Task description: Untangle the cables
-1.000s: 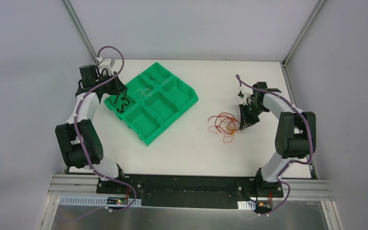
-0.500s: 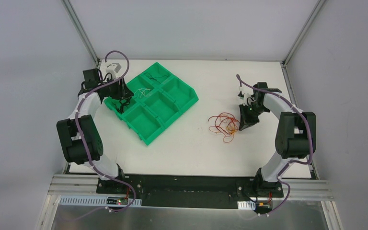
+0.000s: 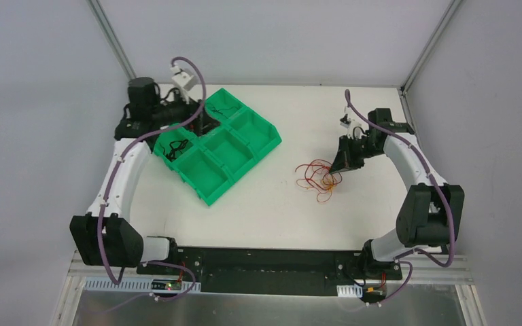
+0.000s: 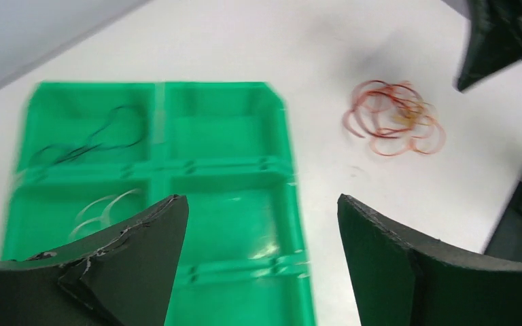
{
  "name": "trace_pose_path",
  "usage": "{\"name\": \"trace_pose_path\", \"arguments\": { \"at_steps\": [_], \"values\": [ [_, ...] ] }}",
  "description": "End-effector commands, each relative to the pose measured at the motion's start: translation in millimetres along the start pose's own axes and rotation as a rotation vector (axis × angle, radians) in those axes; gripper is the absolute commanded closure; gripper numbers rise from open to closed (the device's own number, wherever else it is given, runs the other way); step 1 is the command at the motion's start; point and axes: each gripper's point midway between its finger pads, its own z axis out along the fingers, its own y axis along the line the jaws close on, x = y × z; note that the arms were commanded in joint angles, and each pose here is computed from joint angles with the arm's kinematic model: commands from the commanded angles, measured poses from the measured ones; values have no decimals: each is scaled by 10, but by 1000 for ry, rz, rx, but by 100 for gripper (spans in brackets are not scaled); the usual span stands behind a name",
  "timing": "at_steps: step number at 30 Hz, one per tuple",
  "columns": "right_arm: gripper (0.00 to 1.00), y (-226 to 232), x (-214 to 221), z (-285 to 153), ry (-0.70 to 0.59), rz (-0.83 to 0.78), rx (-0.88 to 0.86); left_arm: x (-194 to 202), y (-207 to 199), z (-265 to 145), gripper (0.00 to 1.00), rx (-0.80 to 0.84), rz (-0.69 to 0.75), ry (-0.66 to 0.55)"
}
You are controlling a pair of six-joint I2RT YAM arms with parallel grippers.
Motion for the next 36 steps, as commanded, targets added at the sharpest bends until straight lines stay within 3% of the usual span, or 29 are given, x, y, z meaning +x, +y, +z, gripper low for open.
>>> {"name": "trace_pose_path", "arguments": {
  "at_steps": [1, 3, 6, 12, 18, 22, 23, 24, 25, 26, 27, 33, 36],
  "values": [
    [87, 25, -140, -168, -62, 12, 75, 184, -720, 453, 18, 175, -26, 105],
    [60, -236, -122, -145, -41, 46, 203, 305, -991, 666, 18, 244, -51, 159],
    [44, -425, -135, -80, -39, 87, 275, 510, -1350, 952, 14, 325, -86, 238],
    [27, -747, -241, 176, 8, 132, 343, 726, -1509, 1319, 15, 348, -262, 298],
    [24, -819, -185, 556, 103, 178, 296, 780, -1449, 1323, 14, 304, -255, 285],
    [35, -656, -92, 766, 179, 178, 216, 742, -1445, 1180, 11, 296, -215, 273],
    [46, -604, -70, 799, 190, 178, 189, 712, -1438, 1135, 11, 295, -200, 266],
    [64, -544, -57, 815, 196, 171, 161, 671, -1427, 1086, 10, 294, -184, 256],
    [73, -489, -66, 813, 193, 163, 140, 627, -1412, 1031, 9, 290, -169, 244],
    [90, -427, -89, 788, 183, 145, 121, 564, -1387, 966, 7, 281, -150, 228],
    [99, -336, -129, 728, 166, 123, 94, 508, -1354, 900, 6, 268, -137, 212],
    [100, 419, -351, -11, -19, -166, -48, 49, -1230, 332, 1, 195, -55, 89],
    [100, 717, -375, -331, -109, -313, -80, -104, -1218, 103, 1, 144, 96, 33]
  ]
}}
